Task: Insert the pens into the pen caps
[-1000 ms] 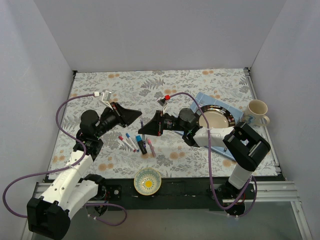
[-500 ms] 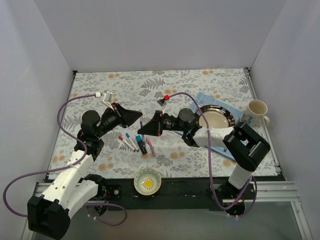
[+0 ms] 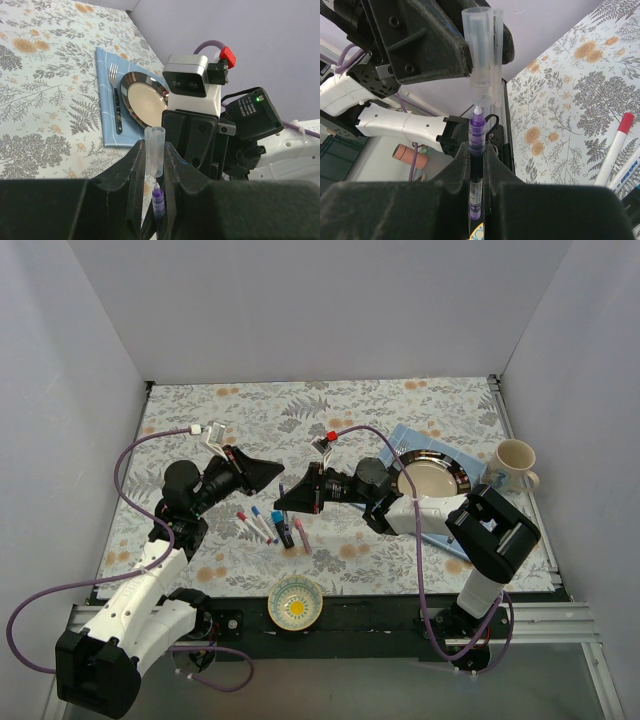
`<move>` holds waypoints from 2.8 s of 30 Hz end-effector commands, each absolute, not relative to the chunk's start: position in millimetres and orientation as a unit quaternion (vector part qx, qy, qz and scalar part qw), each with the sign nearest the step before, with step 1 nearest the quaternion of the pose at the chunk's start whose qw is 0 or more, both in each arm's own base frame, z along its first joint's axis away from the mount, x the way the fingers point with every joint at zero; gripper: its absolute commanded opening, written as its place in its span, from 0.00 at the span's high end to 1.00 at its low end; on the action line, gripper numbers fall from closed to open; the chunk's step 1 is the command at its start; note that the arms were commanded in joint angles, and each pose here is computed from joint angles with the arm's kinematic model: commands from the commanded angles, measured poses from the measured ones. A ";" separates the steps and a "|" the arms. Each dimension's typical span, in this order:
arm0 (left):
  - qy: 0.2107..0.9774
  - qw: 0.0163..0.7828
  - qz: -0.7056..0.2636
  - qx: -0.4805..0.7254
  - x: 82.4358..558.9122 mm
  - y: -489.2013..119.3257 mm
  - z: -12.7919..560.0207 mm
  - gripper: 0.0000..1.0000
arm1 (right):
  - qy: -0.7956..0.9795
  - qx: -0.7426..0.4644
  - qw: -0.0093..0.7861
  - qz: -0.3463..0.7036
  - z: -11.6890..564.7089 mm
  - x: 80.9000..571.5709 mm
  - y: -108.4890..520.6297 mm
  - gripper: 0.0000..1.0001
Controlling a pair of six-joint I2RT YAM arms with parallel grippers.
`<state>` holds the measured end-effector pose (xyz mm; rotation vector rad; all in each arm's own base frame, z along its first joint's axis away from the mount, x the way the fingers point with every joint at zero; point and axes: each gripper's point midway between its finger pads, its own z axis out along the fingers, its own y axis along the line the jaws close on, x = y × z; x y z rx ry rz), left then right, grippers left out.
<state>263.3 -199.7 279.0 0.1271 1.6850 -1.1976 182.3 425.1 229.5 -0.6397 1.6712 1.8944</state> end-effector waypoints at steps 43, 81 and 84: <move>0.697 0.524 -0.485 0.065 257.0 -197.5 280.4 1.00 | 0.596 -0.240 0.281 0.712 240.1 174.6 424.8 0.99; 0.696 0.511 -0.498 0.080 247.9 -201.6 275.8 1.00 | 0.601 -0.232 0.289 0.708 243.3 184.5 422.6 0.99; 0.699 0.509 -0.497 0.077 249.6 -201.4 273.7 1.00 | 0.599 -0.233 0.290 0.710 246.1 184.5 422.9 0.99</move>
